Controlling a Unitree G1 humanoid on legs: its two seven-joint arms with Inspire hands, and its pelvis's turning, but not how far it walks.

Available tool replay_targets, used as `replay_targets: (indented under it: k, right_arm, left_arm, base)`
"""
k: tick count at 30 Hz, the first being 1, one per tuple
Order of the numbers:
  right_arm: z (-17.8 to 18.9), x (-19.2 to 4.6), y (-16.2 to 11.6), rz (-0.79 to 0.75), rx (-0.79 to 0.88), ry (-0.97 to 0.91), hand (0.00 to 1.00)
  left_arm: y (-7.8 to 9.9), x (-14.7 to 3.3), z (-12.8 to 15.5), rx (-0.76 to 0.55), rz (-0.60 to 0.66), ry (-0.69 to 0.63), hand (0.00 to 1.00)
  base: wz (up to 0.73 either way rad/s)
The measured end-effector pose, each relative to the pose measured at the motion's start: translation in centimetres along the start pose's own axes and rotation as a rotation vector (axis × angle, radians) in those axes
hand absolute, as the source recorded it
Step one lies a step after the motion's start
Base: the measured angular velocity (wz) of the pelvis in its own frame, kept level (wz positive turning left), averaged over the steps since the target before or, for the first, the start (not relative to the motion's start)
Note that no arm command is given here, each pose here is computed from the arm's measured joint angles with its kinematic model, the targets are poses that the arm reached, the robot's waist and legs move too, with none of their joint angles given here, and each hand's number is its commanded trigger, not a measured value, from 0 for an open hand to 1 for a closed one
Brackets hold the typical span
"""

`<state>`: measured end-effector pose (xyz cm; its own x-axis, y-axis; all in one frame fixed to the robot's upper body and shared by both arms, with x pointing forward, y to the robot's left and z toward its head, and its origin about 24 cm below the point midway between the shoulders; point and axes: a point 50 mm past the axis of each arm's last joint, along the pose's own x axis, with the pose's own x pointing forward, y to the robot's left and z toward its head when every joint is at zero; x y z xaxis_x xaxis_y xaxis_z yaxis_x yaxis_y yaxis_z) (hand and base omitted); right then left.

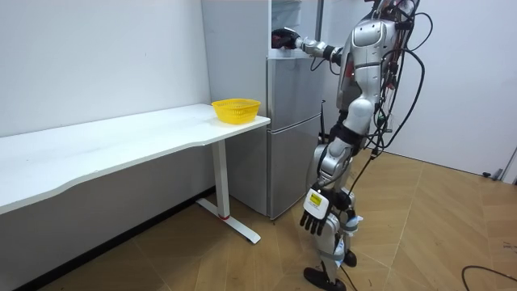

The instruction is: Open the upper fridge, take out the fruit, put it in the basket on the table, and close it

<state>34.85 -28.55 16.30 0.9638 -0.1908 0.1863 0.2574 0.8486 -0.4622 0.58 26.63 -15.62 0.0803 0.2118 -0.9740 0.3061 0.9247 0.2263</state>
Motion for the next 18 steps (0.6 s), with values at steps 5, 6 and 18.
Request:
replay_targets:
  k: [5, 6, 18]
  right_arm:
    - [0.3, 0.1, 0.0, 0.000, 0.001, -0.011, 1.00]
    - [0.4, 0.2, 0.0, -0.002, 0.003, -0.016, 1.00]
    - [1.4, 0.3, 0.2, 0.010, -0.009, -0.060, 1.00]
  left_arm:
    - [0.0, 0.0, 0.1, 0.001, 0.006, -0.001, 0.00]
    - [0.1, 0.0, 0.1, 0.001, 0.007, -0.002, 0.00]
    - [0.3, 0.0, 0.6, 0.004, 0.025, -0.023, 0.00]
  base:
    - [0.00]
    - [0.00]
    - [0.00]
